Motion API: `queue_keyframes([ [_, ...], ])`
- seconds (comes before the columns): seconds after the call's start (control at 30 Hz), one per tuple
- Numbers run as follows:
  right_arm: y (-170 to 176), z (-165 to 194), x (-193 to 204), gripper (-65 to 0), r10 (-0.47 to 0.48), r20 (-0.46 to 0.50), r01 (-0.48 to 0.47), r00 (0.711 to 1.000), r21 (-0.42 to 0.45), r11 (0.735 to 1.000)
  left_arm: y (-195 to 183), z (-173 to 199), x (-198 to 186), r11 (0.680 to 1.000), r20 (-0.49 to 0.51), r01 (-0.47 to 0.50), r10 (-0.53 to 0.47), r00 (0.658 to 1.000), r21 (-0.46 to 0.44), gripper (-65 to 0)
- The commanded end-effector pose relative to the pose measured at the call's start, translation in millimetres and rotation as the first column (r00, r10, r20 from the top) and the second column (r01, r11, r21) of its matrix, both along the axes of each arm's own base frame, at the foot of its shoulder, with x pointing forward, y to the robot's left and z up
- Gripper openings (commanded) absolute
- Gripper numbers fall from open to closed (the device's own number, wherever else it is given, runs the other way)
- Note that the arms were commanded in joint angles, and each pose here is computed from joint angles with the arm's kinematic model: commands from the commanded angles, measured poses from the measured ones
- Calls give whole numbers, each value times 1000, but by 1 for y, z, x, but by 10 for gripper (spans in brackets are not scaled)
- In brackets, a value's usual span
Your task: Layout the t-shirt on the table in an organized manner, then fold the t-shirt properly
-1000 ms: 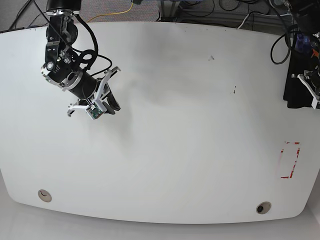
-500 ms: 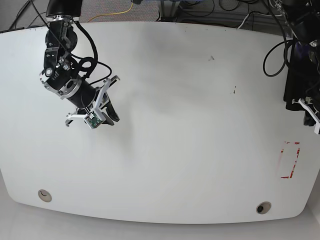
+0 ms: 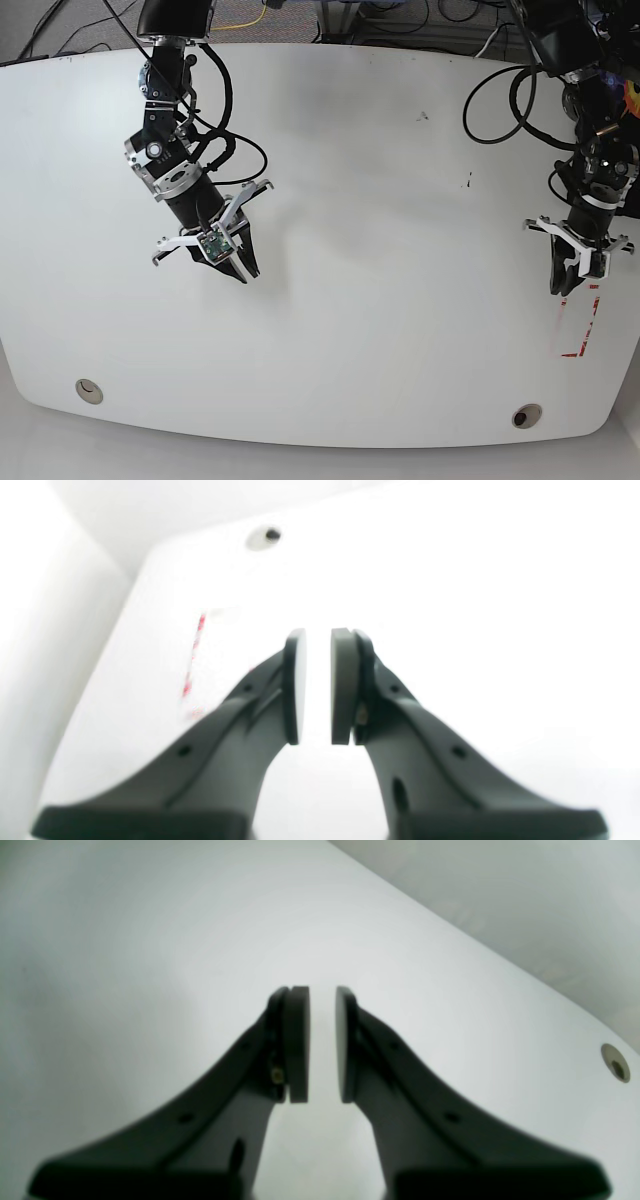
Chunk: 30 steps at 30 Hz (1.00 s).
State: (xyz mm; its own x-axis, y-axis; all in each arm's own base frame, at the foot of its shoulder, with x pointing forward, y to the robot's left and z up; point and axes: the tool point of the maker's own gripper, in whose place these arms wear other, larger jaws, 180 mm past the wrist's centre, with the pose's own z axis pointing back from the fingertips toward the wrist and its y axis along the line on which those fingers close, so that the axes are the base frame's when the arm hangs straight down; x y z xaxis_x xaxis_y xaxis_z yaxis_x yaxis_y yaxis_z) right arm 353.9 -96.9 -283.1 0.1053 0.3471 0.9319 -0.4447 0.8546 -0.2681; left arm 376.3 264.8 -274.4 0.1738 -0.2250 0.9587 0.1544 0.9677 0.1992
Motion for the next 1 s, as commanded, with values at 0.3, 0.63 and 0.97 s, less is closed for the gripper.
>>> queue_keyframes([
  [0.3,-57,-16,4,-563,-223,157,209,962,98,973,-81,15,-30,993,135,88,-78,988,-72,-582],
  [0.63,-72,-40,-62,-563,-252,89,246,964,75,966,-95,0,-81,987,117,-50,68,991,-152,-582],
  [0.97,-84,-53,-140,-563,-293,-56,298,954,127,946,-122,-35,-163,982,-8,-15,14,1000,-190,-582],
])
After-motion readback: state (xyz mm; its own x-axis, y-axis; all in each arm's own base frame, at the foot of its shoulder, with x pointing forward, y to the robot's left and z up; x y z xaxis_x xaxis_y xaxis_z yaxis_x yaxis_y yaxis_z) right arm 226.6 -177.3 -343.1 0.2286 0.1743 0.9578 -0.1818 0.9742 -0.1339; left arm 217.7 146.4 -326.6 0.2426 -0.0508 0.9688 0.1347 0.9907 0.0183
